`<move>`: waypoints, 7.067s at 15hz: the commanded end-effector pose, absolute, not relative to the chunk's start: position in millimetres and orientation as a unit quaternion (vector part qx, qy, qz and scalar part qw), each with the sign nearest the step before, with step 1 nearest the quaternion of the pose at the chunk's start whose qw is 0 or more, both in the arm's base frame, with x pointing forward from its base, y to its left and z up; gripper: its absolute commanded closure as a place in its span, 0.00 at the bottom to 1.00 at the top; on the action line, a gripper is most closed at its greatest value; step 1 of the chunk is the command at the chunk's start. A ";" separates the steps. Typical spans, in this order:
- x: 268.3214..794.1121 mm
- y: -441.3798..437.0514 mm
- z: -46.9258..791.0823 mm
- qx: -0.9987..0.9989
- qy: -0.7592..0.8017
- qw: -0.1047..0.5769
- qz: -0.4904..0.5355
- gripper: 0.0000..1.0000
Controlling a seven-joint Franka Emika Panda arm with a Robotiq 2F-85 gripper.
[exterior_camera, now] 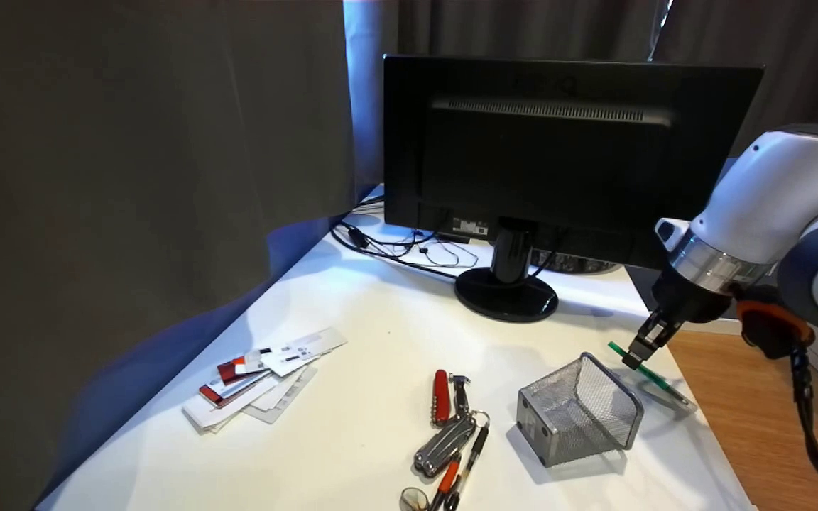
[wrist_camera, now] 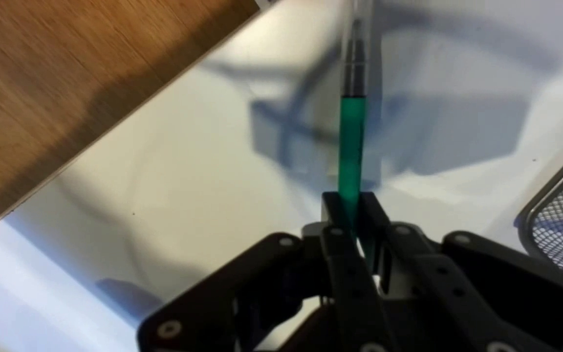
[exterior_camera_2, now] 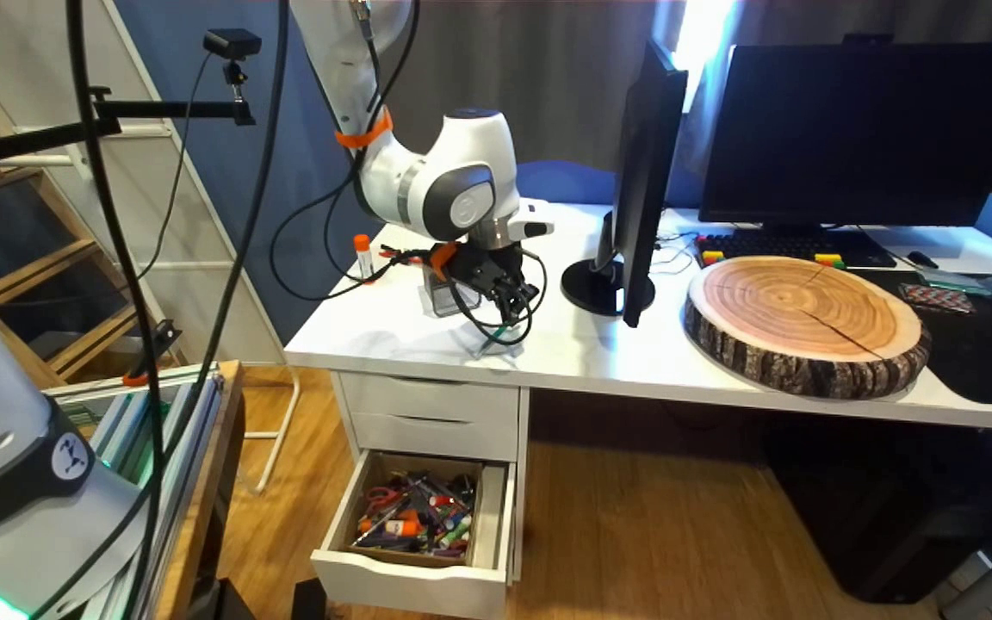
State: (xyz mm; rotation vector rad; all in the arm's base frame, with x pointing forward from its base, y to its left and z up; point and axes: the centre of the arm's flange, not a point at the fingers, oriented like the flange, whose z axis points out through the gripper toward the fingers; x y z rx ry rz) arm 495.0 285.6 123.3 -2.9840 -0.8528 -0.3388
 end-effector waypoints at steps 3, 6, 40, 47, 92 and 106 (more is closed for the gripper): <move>494.5 302.0 132.8 -0.954 -0.281 -0.006 -0.099 0.50; 473.6 299.9 146.7 -0.953 -0.287 -0.001 -0.099 0.29; 449.4 306.6 143.7 -0.868 -0.344 0.357 -0.042 0.00; 468.1 317.4 129.7 -0.862 -0.337 0.376 -0.046 0.26; 349.5 400.7 202.4 -0.791 -0.598 -0.109 -0.067 0.99; 352.6 408.9 203.6 -0.804 -0.573 -0.145 -0.066 0.19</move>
